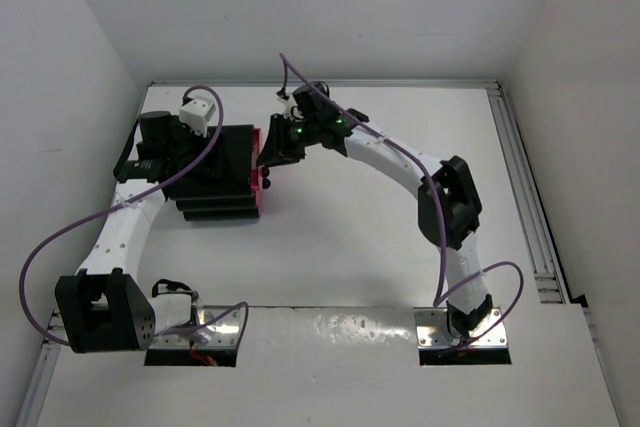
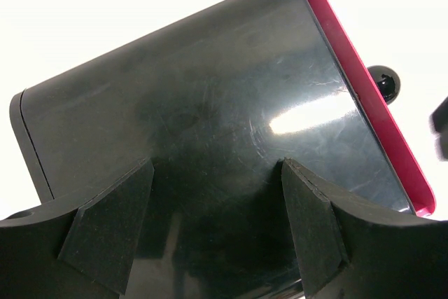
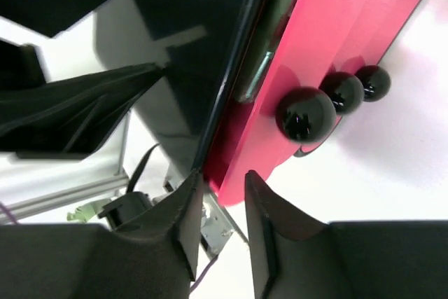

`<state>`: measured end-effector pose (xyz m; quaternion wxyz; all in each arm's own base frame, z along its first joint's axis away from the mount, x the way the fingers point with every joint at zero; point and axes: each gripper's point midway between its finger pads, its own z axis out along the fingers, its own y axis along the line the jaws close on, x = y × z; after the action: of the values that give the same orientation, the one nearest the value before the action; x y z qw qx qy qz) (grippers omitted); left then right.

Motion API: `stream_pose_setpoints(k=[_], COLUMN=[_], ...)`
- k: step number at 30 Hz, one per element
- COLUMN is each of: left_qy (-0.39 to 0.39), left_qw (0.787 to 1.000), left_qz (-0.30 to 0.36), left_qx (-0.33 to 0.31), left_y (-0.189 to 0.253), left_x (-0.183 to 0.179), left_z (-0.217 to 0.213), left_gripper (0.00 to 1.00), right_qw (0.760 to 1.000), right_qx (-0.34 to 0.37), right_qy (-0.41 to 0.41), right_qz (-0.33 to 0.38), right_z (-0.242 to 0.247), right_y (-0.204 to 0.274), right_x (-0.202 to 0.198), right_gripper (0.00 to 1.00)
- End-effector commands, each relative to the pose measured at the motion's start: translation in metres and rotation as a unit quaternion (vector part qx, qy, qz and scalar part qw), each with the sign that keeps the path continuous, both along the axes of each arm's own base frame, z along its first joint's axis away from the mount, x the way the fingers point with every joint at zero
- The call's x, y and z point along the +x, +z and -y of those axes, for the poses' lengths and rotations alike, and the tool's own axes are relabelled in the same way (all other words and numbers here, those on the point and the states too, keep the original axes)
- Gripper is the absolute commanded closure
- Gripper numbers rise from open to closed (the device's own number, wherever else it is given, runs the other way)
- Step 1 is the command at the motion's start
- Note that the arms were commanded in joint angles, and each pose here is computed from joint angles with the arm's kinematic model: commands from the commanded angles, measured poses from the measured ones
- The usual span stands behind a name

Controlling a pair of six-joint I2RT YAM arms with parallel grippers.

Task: Sort the stationery into containers
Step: Close the drawer in the storage box.

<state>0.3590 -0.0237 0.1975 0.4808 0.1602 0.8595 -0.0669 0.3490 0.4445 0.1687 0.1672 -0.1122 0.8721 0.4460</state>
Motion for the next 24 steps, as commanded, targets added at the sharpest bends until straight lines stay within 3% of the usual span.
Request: stream_pose_setpoints(k=[1,3,8,10,12,15,24], left_qy=[0.011,0.012,0.009,0.008,0.007,0.006,0.006], left_qw=[0.993,0.992,0.992,0.992,0.992,0.992,0.991], left_qz=[-0.12,-0.121,-0.123,-0.123,-0.126,-0.127,-0.133], left_qx=[0.015,0.015,0.013,0.016,0.018,0.016,0.017], left_y=[-0.057,-0.058,-0.059,-0.059,-0.06,-0.06,-0.064], left_x=[-0.041,-0.041,-0.041,-0.041,-0.041,-0.039,-0.039], left_z=[-0.009,-0.009,-0.008,-0.009,-0.009,-0.009,-0.009], left_gripper=[0.2,0.2,0.2,0.2,0.2,0.2,0.2], right_qw=[0.996,0.995,0.984,0.982,0.979,0.976,0.973], right_qx=[0.063,0.047,-0.074,-0.114,-0.135,-0.156,-0.175], right_qy=[-0.016,-0.035,-0.106,-0.11,-0.113,-0.108,-0.094], right_qz=[0.069,0.084,0.122,0.107,0.099,0.108,0.113], right_z=[0.017,0.03,0.065,0.069,0.071,0.067,0.049], right_y=[0.074,0.073,0.044,0.027,0.016,0.003,-0.02], right_x=[0.012,0.022,0.047,0.05,0.051,0.05,0.053], right_gripper=[0.72,0.75,0.81,0.78,0.65,0.57,0.57])
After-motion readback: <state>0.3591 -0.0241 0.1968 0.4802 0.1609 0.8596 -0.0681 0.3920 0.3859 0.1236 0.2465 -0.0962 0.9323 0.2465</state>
